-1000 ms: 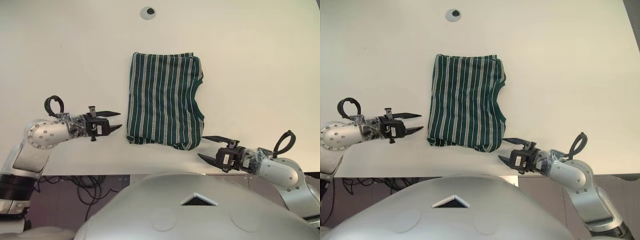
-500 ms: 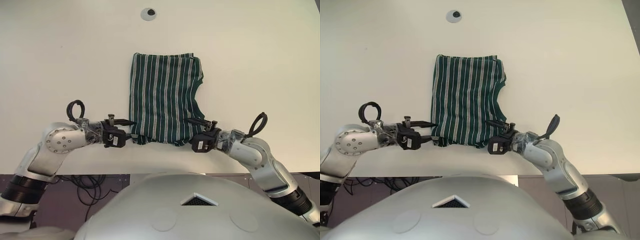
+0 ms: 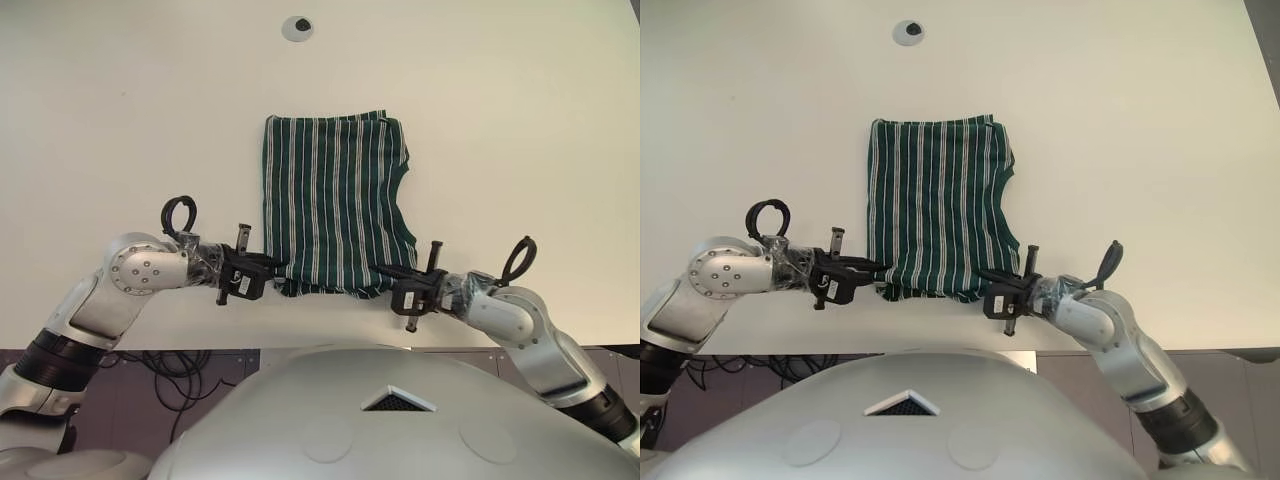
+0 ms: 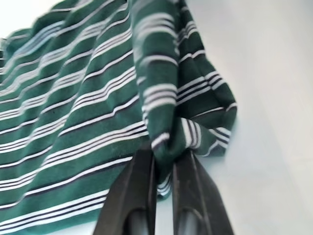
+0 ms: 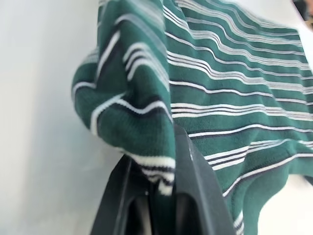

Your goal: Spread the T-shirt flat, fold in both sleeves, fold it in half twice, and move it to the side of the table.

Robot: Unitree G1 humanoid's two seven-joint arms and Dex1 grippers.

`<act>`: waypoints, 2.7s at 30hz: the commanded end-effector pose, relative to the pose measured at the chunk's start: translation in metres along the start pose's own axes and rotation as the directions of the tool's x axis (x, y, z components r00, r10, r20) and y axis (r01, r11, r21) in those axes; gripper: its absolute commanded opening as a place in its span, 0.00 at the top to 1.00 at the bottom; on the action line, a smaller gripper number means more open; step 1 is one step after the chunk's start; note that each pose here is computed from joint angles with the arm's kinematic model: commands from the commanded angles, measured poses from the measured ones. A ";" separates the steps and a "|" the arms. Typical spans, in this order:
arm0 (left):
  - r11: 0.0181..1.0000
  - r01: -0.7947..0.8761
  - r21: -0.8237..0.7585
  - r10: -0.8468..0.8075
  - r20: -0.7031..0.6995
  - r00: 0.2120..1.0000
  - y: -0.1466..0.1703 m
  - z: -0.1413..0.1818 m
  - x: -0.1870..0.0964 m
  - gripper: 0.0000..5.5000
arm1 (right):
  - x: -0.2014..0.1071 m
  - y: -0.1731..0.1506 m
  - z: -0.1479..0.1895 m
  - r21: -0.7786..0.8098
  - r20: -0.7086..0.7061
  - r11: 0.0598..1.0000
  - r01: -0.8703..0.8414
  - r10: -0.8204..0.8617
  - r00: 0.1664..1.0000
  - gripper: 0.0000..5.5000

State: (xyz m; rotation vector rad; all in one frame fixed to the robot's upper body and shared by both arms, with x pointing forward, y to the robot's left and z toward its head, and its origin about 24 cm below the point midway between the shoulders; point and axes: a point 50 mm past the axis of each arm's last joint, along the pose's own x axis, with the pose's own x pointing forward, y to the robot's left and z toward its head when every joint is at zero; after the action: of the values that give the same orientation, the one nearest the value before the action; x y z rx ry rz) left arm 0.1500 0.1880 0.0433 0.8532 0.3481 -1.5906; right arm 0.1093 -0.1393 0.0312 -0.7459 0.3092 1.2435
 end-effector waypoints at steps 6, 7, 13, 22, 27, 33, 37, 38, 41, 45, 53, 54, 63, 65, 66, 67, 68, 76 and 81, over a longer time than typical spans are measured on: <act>0.943 0.231 -0.241 -0.215 0.092 0.972 -0.032 0.005 -0.016 0.99 | -0.034 0.033 0.006 0.246 0.033 0.943 -0.226 0.225 0.974 0.99; 0.944 0.214 -0.252 -0.189 0.120 0.975 -0.029 0.009 -0.019 0.99 | -0.036 0.027 0.013 0.259 0.070 0.943 -0.207 0.196 0.978 0.99; 0.943 -0.066 -0.326 0.157 0.260 0.953 0.014 0.025 -0.042 1.00 | -0.040 -0.028 0.029 0.276 0.169 0.961 0.014 -0.063 0.984 0.99; 0.688 -0.386 -0.614 0.509 0.030 0.860 0.066 -0.014 -0.039 1.00 | -0.002 -0.104 0.023 0.271 0.135 0.961 0.050 -0.089 0.987 0.99; 0.582 -0.457 -0.673 0.583 -0.046 0.811 0.091 -0.027 -0.025 0.87 | 0.023 -0.137 0.012 0.308 0.068 0.949 0.067 -0.092 0.993 0.89; 0.437 -0.557 -0.706 0.710 -0.109 0.696 0.121 -0.038 -0.008 0.73 | 0.048 -0.163 -0.006 0.451 0.001 0.877 0.169 -0.189 0.982 0.74; 0.310 -0.622 -0.719 0.818 -0.132 0.560 0.136 -0.043 -0.011 0.73 | 0.049 -0.166 -0.020 0.597 -0.018 0.769 0.228 -0.271 0.962 0.74; 0.267 -0.656 -0.706 0.854 -0.143 0.501 0.140 -0.045 -0.016 0.73 | 0.044 -0.170 -0.027 0.639 -0.038 0.720 0.269 -0.319 0.947 0.74; 0.199 -0.705 -0.681 0.924 -0.109 0.366 0.146 -0.041 -0.028 0.73 | 0.030 -0.181 -0.041 0.735 -0.087 0.576 0.356 -0.442 0.893 0.74; 0.134 -0.698 -0.704 0.972 -0.043 0.230 0.149 -0.031 -0.033 0.73 | 0.016 -0.192 -0.043 0.687 -0.131 0.518 0.510 -0.602 0.788 0.74; 0.070 -0.726 -0.684 0.995 -0.008 0.104 0.147 -0.028 -0.016 0.91 | 0.040 -0.177 0.014 0.474 0.142 0.684 0.555 -0.681 0.718 0.82; 0.058 -0.727 -0.684 0.995 -0.018 0.096 0.147 -0.030 -0.016 0.95 | 0.052 -0.169 0.022 0.437 0.183 0.732 0.523 -0.642 0.745 0.86; 0.025 -0.732 -0.681 0.995 -0.051 0.082 0.156 -0.043 -0.011 1.00 | 0.142 -0.105 0.022 0.504 0.179 0.832 0.233 -0.364 0.914 0.99; 0.025 -0.735 -0.678 0.995 -0.052 0.082 0.155 -0.043 -0.011 1.00 | 0.146 -0.102 0.012 0.526 0.135 0.816 0.238 -0.357 0.924 0.99; 0.024 -0.737 -0.675 0.995 -0.054 0.081 0.155 -0.043 -0.011 1.00 | 0.144 -0.103 0.005 0.536 0.103 0.801 0.266 -0.375 0.921 0.99; 0.019 -0.740 -0.672 0.995 -0.059 0.079 0.153 -0.044 -0.012 1.00 | 0.140 -0.106 -0.003 0.552 0.063 0.776 0.303 -0.402 0.914 0.99; 0.011 -0.746 -0.666 0.995 -0.068 0.076 0.151 -0.045 -0.012 1.00 | 0.131 -0.111 -0.018 0.586 -0.009 0.722 0.370 -0.450 0.893 0.99; -0.057 -0.781 -0.621 0.990 -0.134 0.035 0.126 -0.056 -0.027 1.00 | -0.030 -0.100 -0.161 0.650 -0.719 -0.420 0.634 -0.611 0.332 0.99; -0.103 -0.813 -0.573 0.986 -0.165 -0.009 0.108 -0.063 -0.042 1.00 | -0.085 -0.082 -0.178 0.392 -0.868 -0.696 0.602 -0.497 -0.010 0.99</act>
State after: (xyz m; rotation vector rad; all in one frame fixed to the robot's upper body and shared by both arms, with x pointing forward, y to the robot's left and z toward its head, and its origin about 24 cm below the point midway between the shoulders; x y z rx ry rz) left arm 0.2796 0.2258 0.0523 0.1063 -0.1286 -0.1233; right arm 0.2123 -0.3334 0.0051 0.3254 0.2574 -0.7171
